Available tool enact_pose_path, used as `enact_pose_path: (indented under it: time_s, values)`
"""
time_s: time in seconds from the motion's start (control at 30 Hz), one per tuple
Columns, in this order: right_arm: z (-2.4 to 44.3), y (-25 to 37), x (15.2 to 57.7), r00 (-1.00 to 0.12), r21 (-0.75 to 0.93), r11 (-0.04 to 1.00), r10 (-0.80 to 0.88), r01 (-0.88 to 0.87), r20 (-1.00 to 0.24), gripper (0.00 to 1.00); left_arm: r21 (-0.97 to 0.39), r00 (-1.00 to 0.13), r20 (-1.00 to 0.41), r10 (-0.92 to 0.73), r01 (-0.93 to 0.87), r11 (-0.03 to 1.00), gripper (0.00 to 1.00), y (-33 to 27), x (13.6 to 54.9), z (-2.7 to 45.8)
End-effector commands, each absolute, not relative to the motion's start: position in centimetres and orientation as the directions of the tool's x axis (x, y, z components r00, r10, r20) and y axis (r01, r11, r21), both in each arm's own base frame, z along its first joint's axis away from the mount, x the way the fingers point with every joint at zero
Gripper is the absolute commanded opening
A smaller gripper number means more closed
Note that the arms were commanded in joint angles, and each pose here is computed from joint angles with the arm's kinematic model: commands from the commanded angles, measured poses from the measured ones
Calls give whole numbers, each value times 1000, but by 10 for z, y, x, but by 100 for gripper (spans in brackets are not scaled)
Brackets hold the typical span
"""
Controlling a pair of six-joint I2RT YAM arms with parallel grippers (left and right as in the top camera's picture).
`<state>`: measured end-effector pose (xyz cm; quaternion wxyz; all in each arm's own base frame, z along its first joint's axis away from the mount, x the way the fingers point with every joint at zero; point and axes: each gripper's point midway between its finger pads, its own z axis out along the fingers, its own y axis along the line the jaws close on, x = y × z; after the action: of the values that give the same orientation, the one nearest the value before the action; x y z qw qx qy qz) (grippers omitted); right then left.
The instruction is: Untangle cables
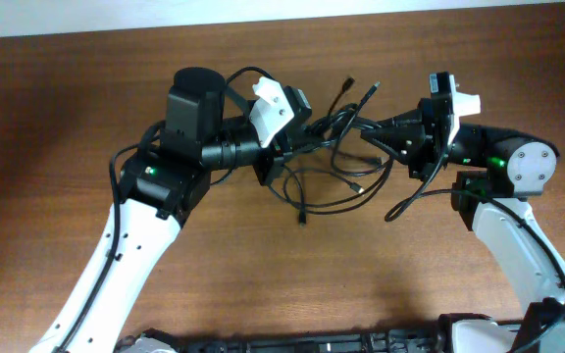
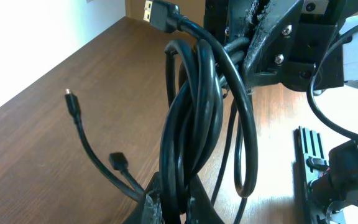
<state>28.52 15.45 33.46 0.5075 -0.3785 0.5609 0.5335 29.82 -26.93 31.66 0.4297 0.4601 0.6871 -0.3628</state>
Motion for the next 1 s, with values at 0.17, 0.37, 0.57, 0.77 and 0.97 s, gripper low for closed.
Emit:
enact_pose_path:
  time_s: [0.17,0.37,0.57,0.77,0.97]
  values:
    - [339,156,282,-183,197,134,109,-971,-977,18,-73,-180,-936,304,940,332,0,-267,301,330]
    - [334,155,286,-247,261,135,113,-956,-963,85,-44,-191,-929,318,908,416,0,-260,316,327]
    - [320,155,294,-398,412,133,122,-901,-909,97,-65,-304,-906,294,788,613,0,-240,344,319]
    - [310,154,301,-591,609,123,154,-784,-792,98,-60,-334,-903,271,720,691,0,-229,357,319]
    - [311,154,303,-649,670,118,175,-733,-740,98,-45,-327,-906,269,705,708,0,-227,361,320]
